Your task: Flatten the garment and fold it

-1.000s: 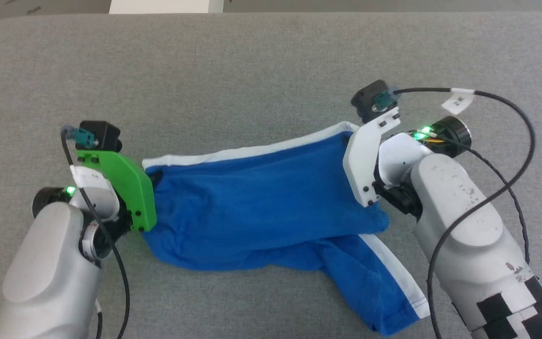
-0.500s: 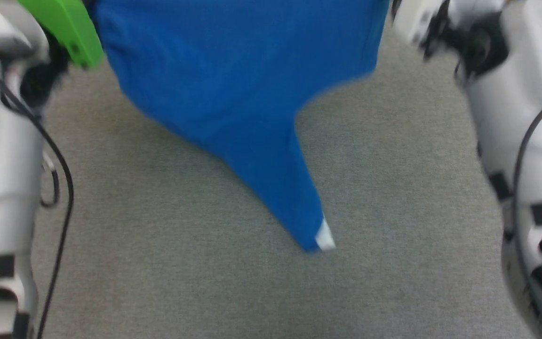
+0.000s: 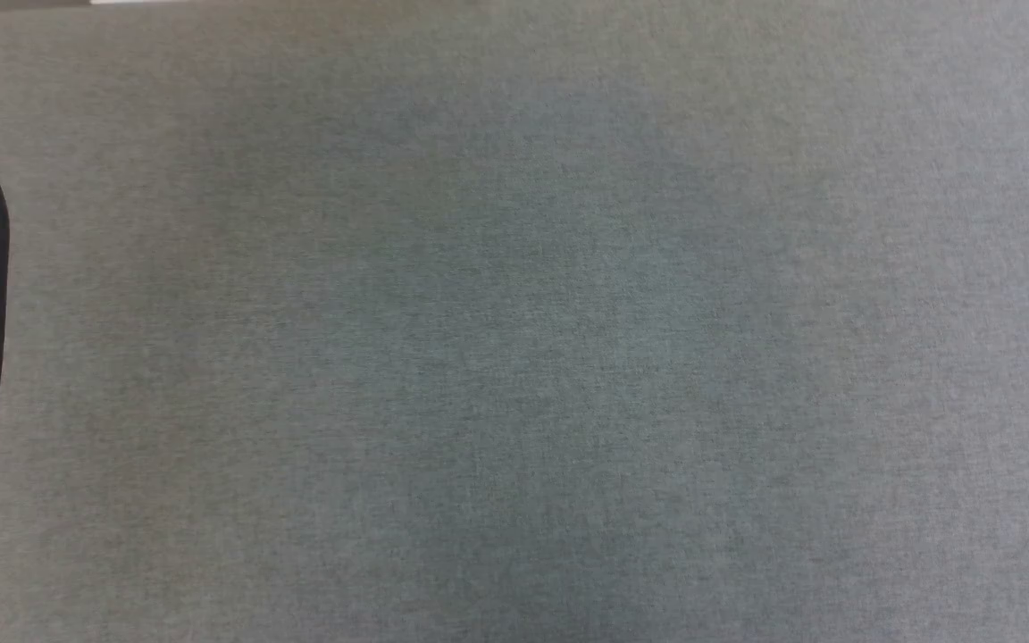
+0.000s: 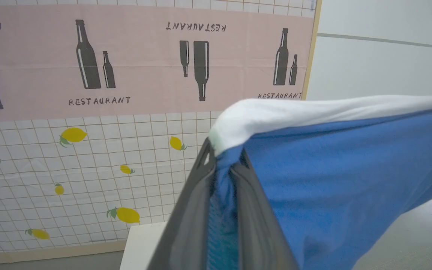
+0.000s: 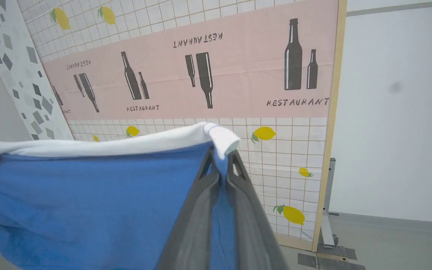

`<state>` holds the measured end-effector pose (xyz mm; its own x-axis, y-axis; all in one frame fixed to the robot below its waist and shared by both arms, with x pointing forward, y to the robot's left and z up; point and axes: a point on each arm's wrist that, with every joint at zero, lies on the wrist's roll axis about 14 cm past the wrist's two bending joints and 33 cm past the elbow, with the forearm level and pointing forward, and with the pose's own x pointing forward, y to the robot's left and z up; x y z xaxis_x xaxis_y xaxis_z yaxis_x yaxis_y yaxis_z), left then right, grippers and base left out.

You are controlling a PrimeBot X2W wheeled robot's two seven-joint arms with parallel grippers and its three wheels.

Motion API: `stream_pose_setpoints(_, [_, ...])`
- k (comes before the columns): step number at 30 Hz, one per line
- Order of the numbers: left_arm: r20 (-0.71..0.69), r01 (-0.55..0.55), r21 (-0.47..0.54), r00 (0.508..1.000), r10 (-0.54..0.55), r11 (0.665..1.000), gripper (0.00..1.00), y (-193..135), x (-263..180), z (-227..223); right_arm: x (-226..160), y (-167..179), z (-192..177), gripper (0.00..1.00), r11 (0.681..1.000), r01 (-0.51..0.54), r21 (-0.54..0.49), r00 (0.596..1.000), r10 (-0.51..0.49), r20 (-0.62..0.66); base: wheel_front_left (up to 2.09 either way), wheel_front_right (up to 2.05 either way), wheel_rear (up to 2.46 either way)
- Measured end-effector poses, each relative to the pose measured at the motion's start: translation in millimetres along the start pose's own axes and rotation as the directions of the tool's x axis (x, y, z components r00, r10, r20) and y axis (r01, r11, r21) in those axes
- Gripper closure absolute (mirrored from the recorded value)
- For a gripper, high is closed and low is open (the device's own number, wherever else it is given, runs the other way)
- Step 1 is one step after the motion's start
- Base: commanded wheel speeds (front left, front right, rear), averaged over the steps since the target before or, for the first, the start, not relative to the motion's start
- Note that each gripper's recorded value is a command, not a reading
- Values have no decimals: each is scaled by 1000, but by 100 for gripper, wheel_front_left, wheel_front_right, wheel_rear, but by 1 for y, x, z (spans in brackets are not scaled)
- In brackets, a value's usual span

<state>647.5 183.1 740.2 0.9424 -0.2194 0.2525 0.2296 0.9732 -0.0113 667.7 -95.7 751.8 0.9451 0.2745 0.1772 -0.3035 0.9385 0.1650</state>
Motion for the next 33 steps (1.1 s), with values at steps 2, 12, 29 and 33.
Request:
stream_pose_setpoints(2, [2, 8, -3, 1000, -8, 1000, 100, -1, 4, -8, 2, -6, -7, 100, 1000, 12, 6, 1000, -12, -5, 0, 0, 0])
stream_pose_setpoints(12, [-25, 120, -65, 992, -122, 991, 100, -26, -56, -97, -42, 5, -120, 100, 986, -25, 163, 986, 52, -161, 0, 0, 0])
stream_pose_setpoints(29, [-279, -38, -300, 959, -50, 953, 100, -77, -281, -179, -291, 33, -240, 100, 931, 90, 354, 840, 120, -529, 0, 0, 0])
stream_pose_setpoints(33, [-343, -76, -311, 939, -38, 947, 100, -87, -323, -189, -349, 41, -250, 100, 917, 140, 373, 779, 131, -614, 0, 0, 0])
